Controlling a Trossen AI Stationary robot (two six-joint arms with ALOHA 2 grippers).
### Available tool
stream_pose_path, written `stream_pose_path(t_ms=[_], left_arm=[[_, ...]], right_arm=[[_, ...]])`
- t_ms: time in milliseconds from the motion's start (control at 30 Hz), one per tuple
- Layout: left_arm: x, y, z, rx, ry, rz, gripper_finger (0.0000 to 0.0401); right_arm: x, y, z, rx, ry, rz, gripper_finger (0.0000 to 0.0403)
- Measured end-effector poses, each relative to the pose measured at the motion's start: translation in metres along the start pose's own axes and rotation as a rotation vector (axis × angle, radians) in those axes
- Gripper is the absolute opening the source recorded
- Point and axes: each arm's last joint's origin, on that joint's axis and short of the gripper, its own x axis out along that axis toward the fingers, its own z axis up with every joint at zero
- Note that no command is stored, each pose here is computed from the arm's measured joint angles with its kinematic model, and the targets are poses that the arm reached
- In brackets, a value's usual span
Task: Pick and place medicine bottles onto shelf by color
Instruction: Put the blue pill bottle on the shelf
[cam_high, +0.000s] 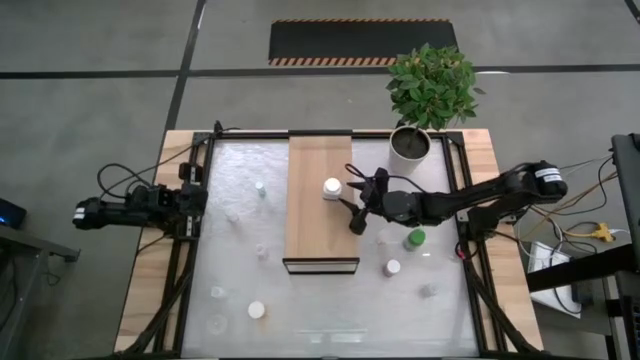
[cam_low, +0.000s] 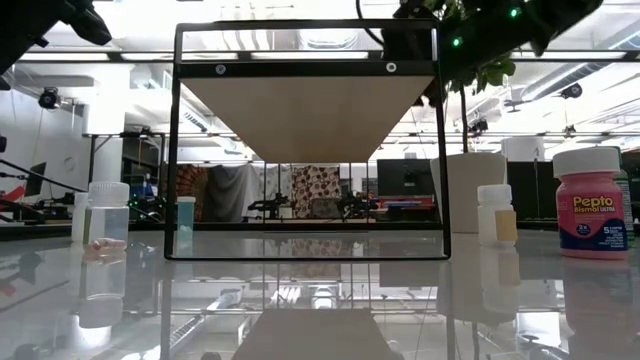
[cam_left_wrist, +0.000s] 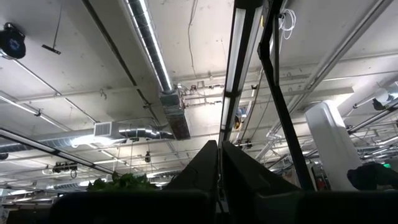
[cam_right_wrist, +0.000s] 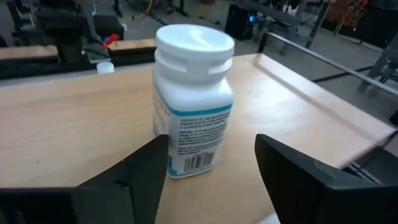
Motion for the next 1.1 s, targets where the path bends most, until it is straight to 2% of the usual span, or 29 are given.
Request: stream_pose_path(t_ms=[333, 633, 867, 1100], left_arm=[[0.000, 0.000, 0.000, 0.000, 0.000, -0.001, 0.0004], [0.000, 0.000, 0.000, 0.000, 0.000, -0.001, 0.0004], [0.000, 0.000, 0.000, 0.000, 0.001, -0.002, 0.0004], [0.000, 0.000, 0.000, 0.000, 0.001, -0.005, 0.0004]], right_arm=[[-0.016, -0.011, 0.034, -0.098, 0.119, 0.001, 0.0154], [0.012, -0.024, 0.048, -0.266, 0.168, -0.027, 0.0076], [0.022, -0.017, 0.060, -0.276, 0.275, 0.158, 0.0034], [0.025, 0.001, 0.069, -0.241, 0.350, 0.353, 0.0018]])
